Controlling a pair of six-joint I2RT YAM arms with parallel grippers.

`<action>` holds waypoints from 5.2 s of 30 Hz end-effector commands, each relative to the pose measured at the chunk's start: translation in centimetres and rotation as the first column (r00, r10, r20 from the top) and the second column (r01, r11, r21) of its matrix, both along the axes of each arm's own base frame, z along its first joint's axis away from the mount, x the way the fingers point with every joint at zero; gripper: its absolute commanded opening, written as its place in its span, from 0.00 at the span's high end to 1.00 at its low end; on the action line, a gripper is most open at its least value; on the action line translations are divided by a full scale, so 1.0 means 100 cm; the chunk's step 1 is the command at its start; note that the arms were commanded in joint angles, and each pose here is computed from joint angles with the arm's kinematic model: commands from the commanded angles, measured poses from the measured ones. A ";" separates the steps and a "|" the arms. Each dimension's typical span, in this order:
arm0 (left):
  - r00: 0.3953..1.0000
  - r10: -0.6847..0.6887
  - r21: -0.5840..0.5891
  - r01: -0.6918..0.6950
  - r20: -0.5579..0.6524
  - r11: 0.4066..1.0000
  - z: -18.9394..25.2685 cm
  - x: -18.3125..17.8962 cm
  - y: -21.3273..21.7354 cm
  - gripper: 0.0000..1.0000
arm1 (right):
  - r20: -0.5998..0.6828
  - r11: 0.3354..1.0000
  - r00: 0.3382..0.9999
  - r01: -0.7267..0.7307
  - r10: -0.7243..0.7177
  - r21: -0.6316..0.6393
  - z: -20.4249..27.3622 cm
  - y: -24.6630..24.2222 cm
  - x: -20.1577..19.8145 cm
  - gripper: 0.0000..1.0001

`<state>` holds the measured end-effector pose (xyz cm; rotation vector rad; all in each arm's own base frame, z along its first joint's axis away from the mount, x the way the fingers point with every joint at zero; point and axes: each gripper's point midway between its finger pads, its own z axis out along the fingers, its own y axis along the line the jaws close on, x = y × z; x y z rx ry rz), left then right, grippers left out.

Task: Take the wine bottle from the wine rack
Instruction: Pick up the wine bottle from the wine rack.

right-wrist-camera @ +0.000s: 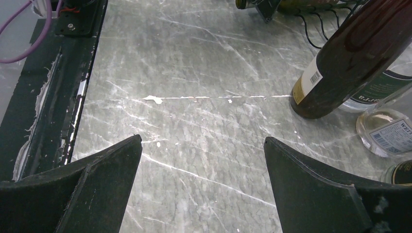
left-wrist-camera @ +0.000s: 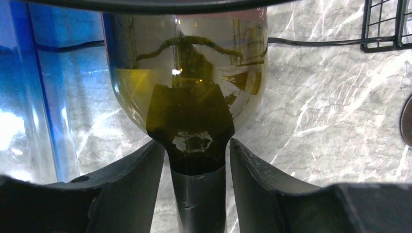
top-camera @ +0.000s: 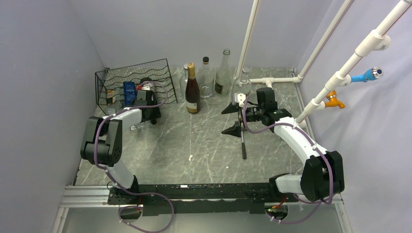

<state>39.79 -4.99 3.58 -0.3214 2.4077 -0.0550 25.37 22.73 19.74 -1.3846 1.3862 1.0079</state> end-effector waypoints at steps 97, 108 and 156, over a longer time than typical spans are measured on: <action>0.965 -0.180 -0.274 0.228 0.189 0.934 0.080 -0.114 -0.064 1.00 | 0.037 0.998 0.998 -0.044 0.042 0.042 0.011 0.000 -0.008 0.00; 0.966 -0.205 -0.326 0.246 0.156 0.913 0.080 -0.135 -0.070 1.00 | 0.028 0.998 0.999 -0.045 0.044 0.043 0.009 0.000 -0.008 0.00; 0.790 -0.613 -0.520 0.534 0.024 0.667 0.125 -0.230 -0.145 1.00 | 0.079 0.990 0.990 -0.126 0.121 0.062 0.007 0.001 -0.024 0.00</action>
